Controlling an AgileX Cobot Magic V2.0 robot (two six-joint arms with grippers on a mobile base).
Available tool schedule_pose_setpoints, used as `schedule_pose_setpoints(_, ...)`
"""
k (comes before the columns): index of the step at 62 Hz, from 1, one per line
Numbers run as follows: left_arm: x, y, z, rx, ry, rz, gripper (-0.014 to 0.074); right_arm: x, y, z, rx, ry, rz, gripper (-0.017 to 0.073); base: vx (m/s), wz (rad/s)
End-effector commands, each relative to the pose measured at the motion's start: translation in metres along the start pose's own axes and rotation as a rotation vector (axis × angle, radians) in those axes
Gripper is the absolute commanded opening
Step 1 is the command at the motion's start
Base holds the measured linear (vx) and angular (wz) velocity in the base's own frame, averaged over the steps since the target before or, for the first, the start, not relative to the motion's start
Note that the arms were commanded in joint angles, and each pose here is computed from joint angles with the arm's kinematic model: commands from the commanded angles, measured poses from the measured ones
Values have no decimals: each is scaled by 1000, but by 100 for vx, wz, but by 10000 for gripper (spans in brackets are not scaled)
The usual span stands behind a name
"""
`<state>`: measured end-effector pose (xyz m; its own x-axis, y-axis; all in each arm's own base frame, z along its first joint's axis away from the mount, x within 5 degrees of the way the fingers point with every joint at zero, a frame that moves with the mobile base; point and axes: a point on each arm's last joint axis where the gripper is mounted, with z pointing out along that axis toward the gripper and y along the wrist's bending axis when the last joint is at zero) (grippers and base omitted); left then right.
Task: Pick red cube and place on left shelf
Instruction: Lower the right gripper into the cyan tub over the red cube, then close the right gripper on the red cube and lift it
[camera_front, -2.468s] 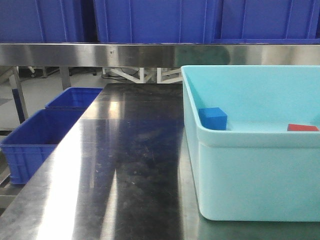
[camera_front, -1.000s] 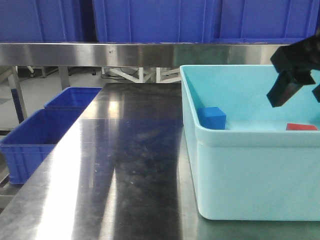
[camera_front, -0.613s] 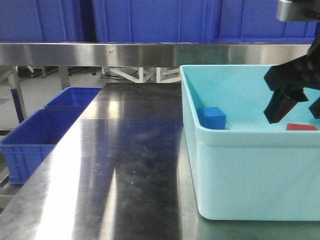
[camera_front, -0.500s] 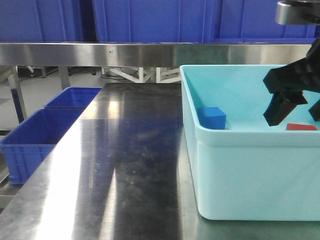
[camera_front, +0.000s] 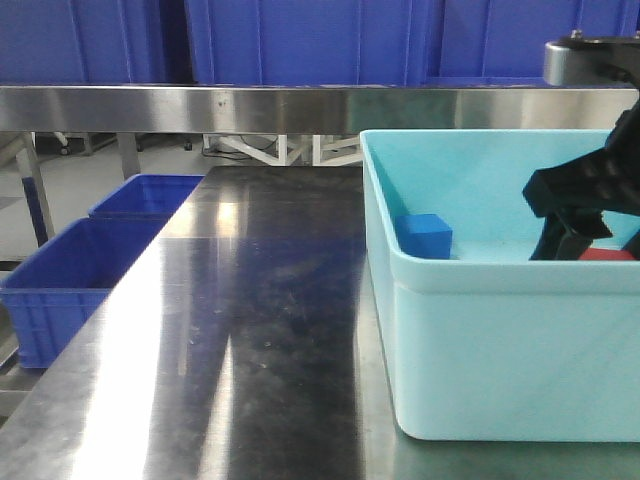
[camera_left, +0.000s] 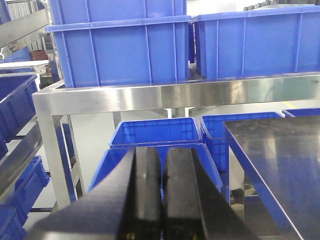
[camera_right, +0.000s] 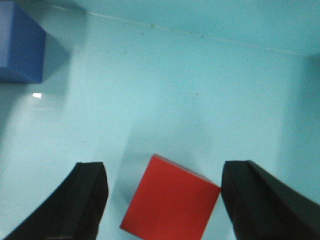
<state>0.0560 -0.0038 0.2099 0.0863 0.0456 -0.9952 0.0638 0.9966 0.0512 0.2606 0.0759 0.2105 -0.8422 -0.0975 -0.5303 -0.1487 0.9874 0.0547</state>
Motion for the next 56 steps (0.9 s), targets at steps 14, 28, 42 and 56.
schedule_pose_setpoints(14,1,0,1,-6,-52,-5,106,-16,1,0,-14,-88,2,559,0,0)
schedule_pose_setpoints(28,1,0,1,-6,-52,-5,106,-17,2,-1,-18,-105,2,290,0,0)
schedule_pose_setpoints(42,1,0,1,-6,-52,-5,106,-22,3,-15,-31,-172,1,62,0,0)
schedule_pose_setpoints(56,1,0,1,-6,-52,-5,106,-35,4,-78,-81,-461,0,57,0,0)
